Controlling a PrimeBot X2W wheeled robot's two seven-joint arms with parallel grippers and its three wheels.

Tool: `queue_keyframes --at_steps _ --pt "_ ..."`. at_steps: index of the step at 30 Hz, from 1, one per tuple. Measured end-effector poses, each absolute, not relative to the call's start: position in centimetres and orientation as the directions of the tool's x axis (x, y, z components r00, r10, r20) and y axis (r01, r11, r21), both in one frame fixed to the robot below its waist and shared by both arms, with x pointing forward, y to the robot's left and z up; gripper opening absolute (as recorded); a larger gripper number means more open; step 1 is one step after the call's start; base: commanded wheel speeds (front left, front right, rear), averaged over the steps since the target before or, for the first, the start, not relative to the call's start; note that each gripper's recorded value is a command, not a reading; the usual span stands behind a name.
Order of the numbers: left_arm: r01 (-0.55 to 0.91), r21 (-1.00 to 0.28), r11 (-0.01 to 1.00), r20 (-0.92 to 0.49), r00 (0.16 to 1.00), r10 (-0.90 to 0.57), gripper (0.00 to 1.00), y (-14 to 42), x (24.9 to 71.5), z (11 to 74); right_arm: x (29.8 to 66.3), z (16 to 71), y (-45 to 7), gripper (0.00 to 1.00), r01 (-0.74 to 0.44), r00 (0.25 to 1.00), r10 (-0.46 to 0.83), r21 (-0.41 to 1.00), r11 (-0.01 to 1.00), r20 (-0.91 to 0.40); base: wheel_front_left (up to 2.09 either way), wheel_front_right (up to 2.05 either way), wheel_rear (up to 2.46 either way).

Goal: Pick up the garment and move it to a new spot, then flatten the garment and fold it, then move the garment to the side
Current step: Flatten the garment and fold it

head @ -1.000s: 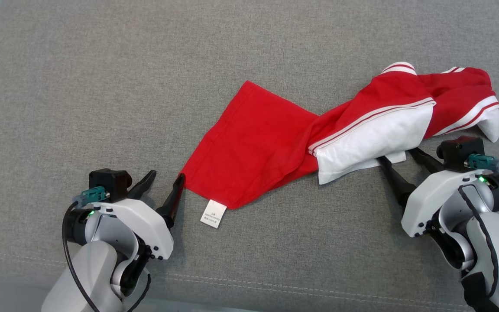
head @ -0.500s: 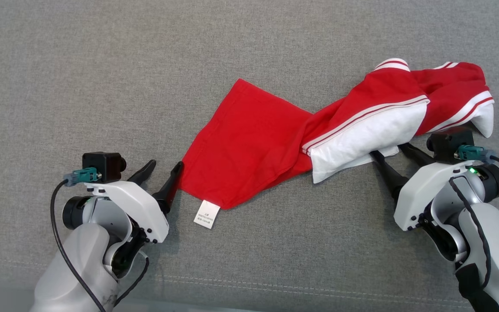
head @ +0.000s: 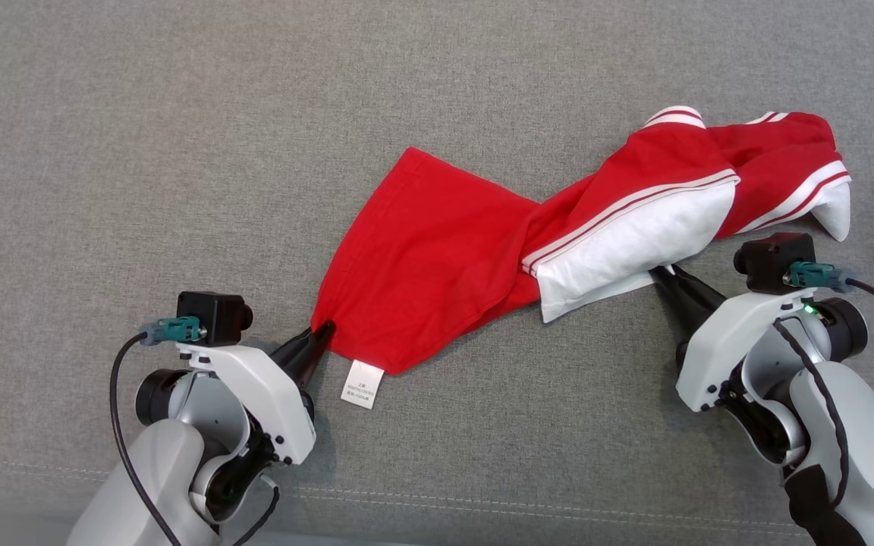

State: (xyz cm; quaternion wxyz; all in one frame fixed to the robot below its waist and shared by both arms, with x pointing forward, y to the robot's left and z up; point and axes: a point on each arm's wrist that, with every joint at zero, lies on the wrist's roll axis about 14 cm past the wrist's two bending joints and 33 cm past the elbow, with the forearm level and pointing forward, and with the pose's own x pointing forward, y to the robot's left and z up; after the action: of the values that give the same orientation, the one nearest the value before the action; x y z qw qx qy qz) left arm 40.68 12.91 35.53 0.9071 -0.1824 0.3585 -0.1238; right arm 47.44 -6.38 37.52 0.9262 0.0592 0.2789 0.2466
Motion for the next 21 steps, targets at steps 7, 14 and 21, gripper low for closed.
queue_keyframes --at_steps 7,14,21 --pt "0.047 -0.461 0.886 -0.561 0.759 -0.332 0.00 13.3 37.0 36.5 42.0 37.2 -10.3 0.00 -0.191 0.769 0.435 0.481 0.856 -0.469 0.00 0.00 0.00" --pt "0.036 -0.573 0.819 -0.482 0.793 -0.372 0.00 12.8 33.2 40.4 34.3 39.6 -16.3 0.00 0.083 0.816 0.318 0.643 0.761 -0.482 0.00 0.00 0.00" --pt "0.209 -0.711 0.672 -0.321 0.753 -0.574 0.00 11.5 39.2 46.0 41.5 45.9 -17.8 0.00 -0.007 0.898 0.341 0.768 0.641 -0.277 0.00 0.00 0.00"
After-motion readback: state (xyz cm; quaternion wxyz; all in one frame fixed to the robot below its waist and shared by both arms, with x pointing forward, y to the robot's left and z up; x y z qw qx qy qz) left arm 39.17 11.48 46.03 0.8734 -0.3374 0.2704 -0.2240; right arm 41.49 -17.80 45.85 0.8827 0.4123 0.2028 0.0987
